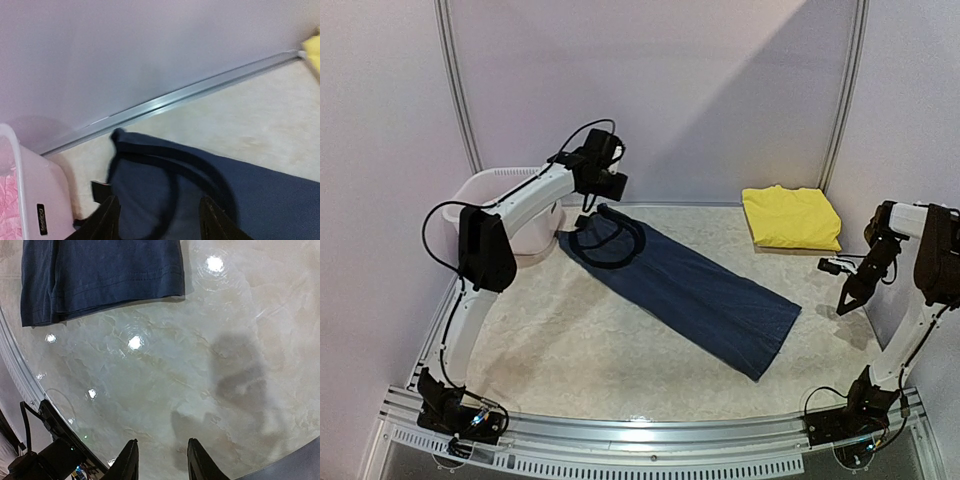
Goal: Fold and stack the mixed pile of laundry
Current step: Rotate the rectangle-folded tank top at the center of the board.
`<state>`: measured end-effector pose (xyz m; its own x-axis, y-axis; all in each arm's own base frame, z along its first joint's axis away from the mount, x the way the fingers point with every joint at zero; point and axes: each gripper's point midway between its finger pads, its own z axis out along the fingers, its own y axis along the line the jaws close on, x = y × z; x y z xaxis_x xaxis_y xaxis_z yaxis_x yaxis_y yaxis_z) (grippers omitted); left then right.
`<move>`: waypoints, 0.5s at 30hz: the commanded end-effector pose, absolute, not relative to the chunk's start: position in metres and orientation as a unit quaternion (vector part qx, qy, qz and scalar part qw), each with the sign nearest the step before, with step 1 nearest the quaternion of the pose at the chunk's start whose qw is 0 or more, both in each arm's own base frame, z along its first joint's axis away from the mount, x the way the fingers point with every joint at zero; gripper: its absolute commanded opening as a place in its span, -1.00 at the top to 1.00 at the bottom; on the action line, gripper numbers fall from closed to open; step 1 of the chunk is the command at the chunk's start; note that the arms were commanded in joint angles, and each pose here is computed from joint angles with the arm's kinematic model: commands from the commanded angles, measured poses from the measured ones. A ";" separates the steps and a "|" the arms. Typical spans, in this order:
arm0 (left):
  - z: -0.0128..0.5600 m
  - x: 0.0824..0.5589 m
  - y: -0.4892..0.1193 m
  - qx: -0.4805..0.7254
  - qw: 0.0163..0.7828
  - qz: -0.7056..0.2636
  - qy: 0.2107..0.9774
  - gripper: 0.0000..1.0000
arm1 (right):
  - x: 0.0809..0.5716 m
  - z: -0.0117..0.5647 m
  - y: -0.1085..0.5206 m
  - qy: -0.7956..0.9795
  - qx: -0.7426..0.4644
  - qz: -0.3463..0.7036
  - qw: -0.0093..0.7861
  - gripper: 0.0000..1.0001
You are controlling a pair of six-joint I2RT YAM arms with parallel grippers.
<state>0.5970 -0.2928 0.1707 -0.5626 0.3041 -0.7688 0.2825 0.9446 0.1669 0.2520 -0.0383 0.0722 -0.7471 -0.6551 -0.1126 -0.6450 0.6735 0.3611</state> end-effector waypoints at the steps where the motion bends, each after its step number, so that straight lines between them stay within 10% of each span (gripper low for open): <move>1: 0.223 0.459 -0.436 0.353 0.447 -0.063 0.820 -0.09 | 0.262 0.090 -0.032 -0.915 0.354 -0.189 -0.024 0.32; 8: 0.151 0.243 -0.556 0.569 0.285 -0.169 0.753 0.13 | 0.271 0.098 -0.029 -0.917 0.343 -0.197 -0.043 0.32; 15: 0.100 0.151 -0.571 0.657 0.185 -0.194 0.704 0.02 | 0.272 0.098 -0.024 -0.916 0.336 -0.214 -0.047 0.30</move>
